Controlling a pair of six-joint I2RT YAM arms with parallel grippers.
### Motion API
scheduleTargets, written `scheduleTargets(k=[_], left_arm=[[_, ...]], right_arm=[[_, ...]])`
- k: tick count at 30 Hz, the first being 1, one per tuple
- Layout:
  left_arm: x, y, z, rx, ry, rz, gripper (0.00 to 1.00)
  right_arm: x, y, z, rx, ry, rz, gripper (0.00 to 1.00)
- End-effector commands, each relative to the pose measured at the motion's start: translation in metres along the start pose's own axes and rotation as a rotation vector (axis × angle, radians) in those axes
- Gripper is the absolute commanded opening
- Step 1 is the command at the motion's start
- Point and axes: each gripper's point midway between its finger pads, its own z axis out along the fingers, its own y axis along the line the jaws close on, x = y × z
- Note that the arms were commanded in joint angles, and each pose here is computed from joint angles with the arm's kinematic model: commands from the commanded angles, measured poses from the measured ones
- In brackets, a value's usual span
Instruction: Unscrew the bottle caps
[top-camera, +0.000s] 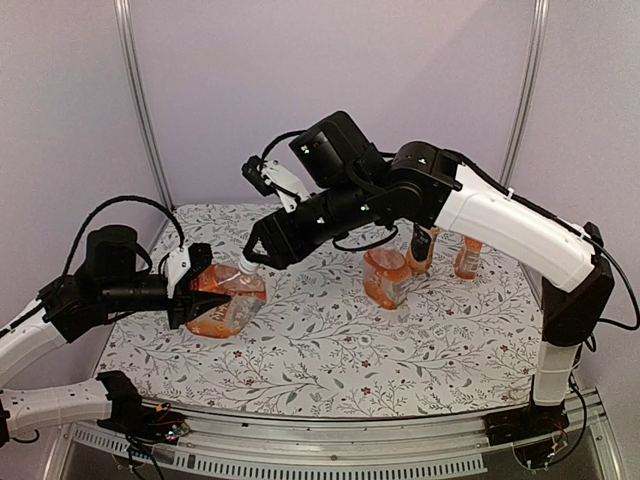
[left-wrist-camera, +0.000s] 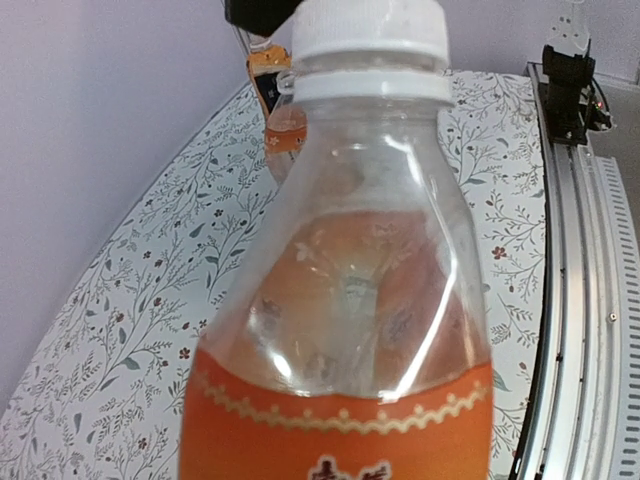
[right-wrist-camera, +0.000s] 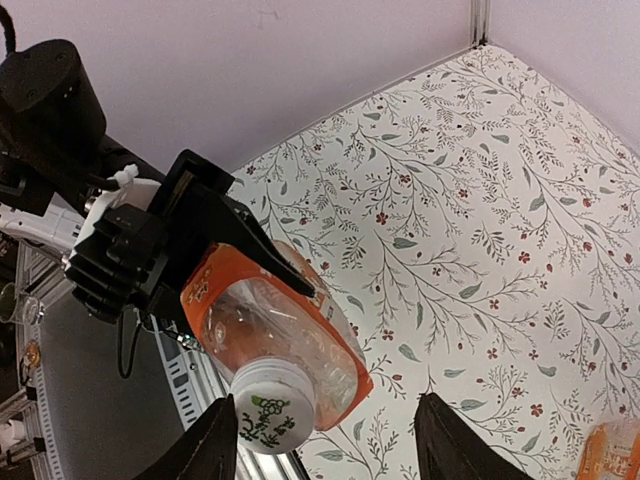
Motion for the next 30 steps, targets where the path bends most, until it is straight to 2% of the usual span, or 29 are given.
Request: scheduleTargets(k=[1,3,10,12,18,20,23,25,30], left_arm=[[0.001,0.003,0.002,-0.015,-0.010,0.017,0.30],[0.002,0.003,0.002,-0.018,-0.008,0.017,0.30],[0.005,0.005,0.002,-0.031,-0.001,0.019,0.30],[0.005,0.005,0.003,-0.032,-0.005,0.021,0.30],[0.005,0.004,0.002,-0.031,-0.005,0.022,0.30],[0.006,0.003,0.002,-0.029,-0.005,0.019,0.30],[0.007,-0.003,0.001,0.002,-0.013,0.009,0.30],[0.008,-0.015,0.000,0.066,-0.019,0.000,0.30],[0.009,-0.069,-0.017,0.361,-0.043,-0.017,0.28]], right_arm=[[0.000,0.008,0.010,-0.045,0.020,0.139,0.57],[0.005,0.010,0.015,-0.055,0.039,0.147,0.53],[0.018,0.014,0.020,-0.084,0.093,0.159,0.50],[0.020,0.012,0.023,-0.076,0.101,0.159,0.41],[0.021,0.013,0.028,-0.080,0.107,0.140,0.00],[0.022,0.014,0.027,-0.093,0.111,0.116,0.00],[0.027,0.019,0.025,-0.119,0.121,0.024,0.00],[0.035,0.029,0.020,-0.157,0.131,-0.100,0.00],[0.079,0.082,-0.012,-0.387,0.141,-0.620,0.00]])
